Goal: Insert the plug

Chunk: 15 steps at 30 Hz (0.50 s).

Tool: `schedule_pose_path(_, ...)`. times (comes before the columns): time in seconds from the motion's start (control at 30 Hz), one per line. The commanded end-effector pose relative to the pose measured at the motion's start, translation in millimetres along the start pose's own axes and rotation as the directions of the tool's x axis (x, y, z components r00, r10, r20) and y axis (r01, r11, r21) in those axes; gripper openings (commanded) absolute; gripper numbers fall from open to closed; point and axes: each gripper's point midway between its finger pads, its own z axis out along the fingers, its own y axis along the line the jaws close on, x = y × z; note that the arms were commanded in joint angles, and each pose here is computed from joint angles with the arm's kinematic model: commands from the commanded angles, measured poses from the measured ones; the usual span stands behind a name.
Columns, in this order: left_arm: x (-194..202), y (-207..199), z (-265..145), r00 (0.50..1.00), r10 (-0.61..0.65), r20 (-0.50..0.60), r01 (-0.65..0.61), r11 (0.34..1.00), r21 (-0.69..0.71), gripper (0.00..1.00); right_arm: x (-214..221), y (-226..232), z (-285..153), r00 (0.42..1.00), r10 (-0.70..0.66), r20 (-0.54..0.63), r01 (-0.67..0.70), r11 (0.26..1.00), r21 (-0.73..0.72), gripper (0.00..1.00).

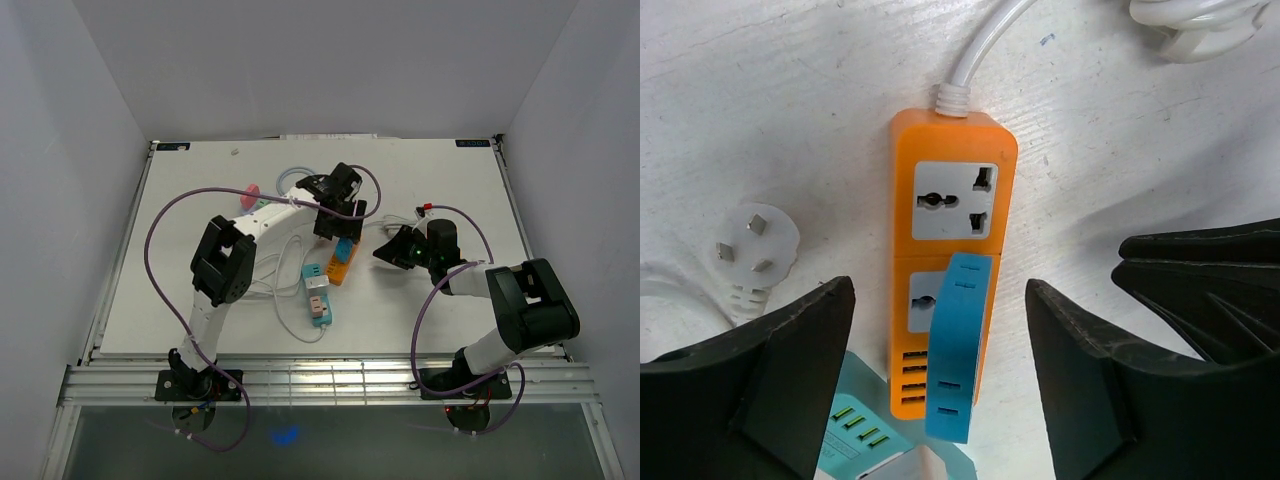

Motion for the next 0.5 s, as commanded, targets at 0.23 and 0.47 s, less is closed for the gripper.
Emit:
schedule_pose_path(0.23, -28.6, 4.3, -90.4, 0.966, -0.069, 0.25, 0.04, 0.992, 0.121, 0.98, -18.9, 12.9, -9.8, 0.994, -0.092, 0.06, 0.093, 0.996, -0.017, 0.36)
schedule_pose_path(0.47, -27.4, 48.7, -152.5, 0.868, -0.172, 0.466, 0.118, 0.983, 0.143, 0.98, -50.6, 35.5, -41.3, 0.965, -0.188, 0.181, 0.186, 0.982, 0.027, 0.71)
